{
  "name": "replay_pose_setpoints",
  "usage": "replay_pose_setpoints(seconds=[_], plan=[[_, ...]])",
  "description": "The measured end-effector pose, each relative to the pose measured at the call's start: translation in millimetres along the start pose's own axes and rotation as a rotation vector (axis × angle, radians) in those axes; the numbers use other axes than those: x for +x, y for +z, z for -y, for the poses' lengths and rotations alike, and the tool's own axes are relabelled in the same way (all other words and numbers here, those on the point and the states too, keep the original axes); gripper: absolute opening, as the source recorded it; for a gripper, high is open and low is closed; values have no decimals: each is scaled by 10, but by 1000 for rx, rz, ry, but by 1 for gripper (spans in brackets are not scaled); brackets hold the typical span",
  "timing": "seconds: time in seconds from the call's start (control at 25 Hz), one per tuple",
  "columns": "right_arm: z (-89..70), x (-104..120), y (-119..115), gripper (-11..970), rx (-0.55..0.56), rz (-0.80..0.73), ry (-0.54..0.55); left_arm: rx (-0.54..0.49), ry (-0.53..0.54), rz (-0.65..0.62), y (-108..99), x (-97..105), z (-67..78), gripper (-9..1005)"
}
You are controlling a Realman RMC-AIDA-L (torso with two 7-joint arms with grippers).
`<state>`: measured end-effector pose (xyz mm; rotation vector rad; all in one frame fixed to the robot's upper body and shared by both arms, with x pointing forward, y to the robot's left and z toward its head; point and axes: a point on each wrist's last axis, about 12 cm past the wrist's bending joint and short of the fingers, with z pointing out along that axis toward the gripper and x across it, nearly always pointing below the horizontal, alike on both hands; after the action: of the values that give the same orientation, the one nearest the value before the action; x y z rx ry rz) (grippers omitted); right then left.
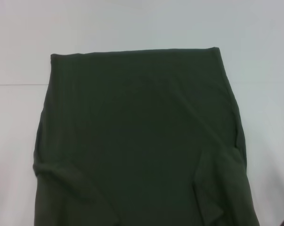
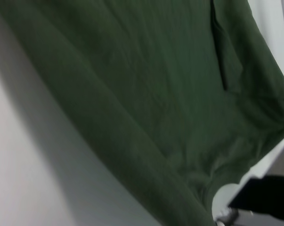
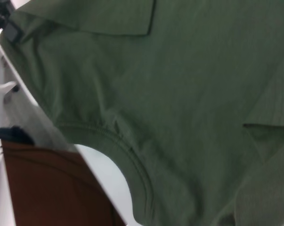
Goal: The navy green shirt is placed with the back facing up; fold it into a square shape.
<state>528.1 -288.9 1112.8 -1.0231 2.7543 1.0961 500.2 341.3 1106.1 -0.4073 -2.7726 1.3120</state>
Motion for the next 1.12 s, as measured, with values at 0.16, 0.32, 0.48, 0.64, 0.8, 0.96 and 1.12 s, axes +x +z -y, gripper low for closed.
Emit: replay_pose_setpoints(seconds=[0.16, 0.32, 0.48, 0.64, 0.8, 0.96, 1.12], plan=[[-3, 69, 17, 67, -16, -17, -9, 17, 0, -58, 66, 63, 16, 52], [5, 102, 28, 66, -22, -24, -15, 20, 0, -92, 127, 92, 20, 52], [6, 102, 31, 66, -21, -25, -16, 22, -1, -93, 134, 96, 20, 52], [-19, 89, 79, 66, -34, -31, -22, 24, 1, -91, 135, 94, 23, 52], [-49, 96, 131, 67, -48, -63, -34, 24, -1, -92, 134, 103, 18, 52], [-43, 97, 128, 67, -48, -49, -36, 25, -1, -77, 109, 99, 13, 52], [-20, 82, 92, 66, -42, 3, -39, 31, 15, -27, 77, 68, 10, 52]])
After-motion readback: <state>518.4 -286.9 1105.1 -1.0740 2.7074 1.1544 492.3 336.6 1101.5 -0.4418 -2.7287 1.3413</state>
